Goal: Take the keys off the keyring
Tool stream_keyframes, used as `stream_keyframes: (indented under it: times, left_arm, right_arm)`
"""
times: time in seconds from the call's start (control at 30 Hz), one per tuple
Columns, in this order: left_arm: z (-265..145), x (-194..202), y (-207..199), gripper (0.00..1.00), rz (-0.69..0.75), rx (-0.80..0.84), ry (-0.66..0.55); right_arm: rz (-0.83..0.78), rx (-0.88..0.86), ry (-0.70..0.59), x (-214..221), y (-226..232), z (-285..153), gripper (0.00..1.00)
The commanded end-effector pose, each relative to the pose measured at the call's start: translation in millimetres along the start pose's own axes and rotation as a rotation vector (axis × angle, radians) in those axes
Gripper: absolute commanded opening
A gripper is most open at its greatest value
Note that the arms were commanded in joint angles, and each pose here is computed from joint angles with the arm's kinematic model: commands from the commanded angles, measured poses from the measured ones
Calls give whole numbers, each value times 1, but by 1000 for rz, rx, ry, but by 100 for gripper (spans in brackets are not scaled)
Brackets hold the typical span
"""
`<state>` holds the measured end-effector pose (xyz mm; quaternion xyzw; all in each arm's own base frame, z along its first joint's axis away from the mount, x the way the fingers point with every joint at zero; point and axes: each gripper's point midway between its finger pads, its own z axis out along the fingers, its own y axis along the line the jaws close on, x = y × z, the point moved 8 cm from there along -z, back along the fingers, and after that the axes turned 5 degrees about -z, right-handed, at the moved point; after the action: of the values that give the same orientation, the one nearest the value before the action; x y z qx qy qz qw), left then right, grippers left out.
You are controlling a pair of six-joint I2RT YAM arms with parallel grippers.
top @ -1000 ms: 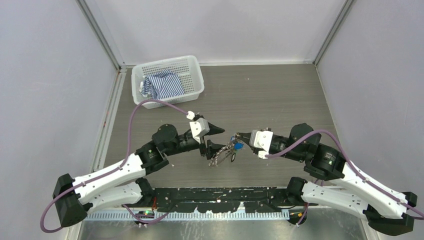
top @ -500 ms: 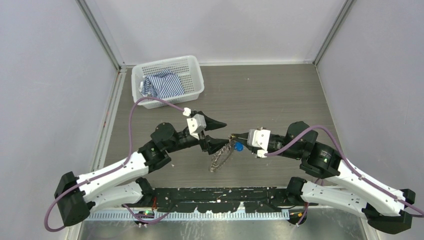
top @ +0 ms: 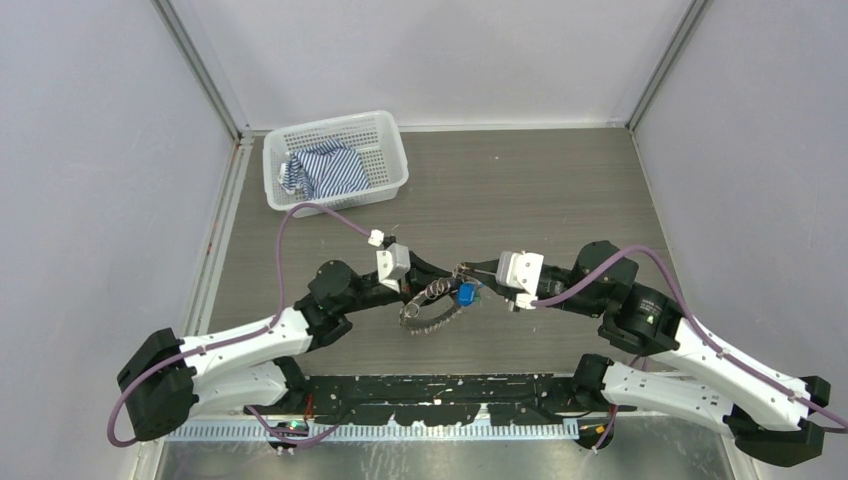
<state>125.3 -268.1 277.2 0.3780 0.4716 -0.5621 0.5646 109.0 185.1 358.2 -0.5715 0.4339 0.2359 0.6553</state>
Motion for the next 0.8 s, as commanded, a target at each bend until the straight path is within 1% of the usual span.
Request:
stream_keyframes:
  times: [0.0,0.03,0.07,0.1,0.17,0.2,0.23,0.33,0.4,0.5,0.57,0.6,0.73,0.77]
  left_arm:
    - [-8,-5,12,6,53,-176,64]
    - [-15,-5,18,12,68,-258,91]
    - [-21,-5,24,28,95,-328,115]
    - [-27,-6,29,40,115,-407,136]
    - [-36,-15,35,54,150,-498,134]
    - [-39,-22,38,59,184,-538,119]
    - [-42,-28,40,62,198,-567,100]
    - [-50,-49,40,64,220,-629,33]
    - [-52,-60,32,63,242,-581,10]
    - [-58,-79,25,62,238,-586,-39]
    - [-62,-87,20,62,231,-578,-64]
    - [-63,-88,16,62,228,-558,-70]
    - [-72,-95,11,60,178,-595,-47]
    - [-71,-93,8,61,160,-570,-39]
  right_arm:
    - [-48,146,-23,-23,-29,-1,1]
    - [-37,134,-3,-23,-29,-1,1]
    - [-16,123,17,-23,-29,0,1]
    - [4,115,37,-22,-29,1,1]
    - [37,114,62,-23,-29,2,1]
    - [71,138,76,-23,-31,2,1]
    - [119,164,98,-25,-34,0,1]
    - [237,201,212,-26,-39,-1,1]
    - [335,263,302,-26,-44,-2,1]
    - [463,320,452,-22,-45,0,1]
    - [512,346,545,-16,-44,1,1]
    - [538,362,579,-13,-43,2,1]
    - [644,432,731,4,-36,14,1]
    - [673,470,754,7,-36,17,1]
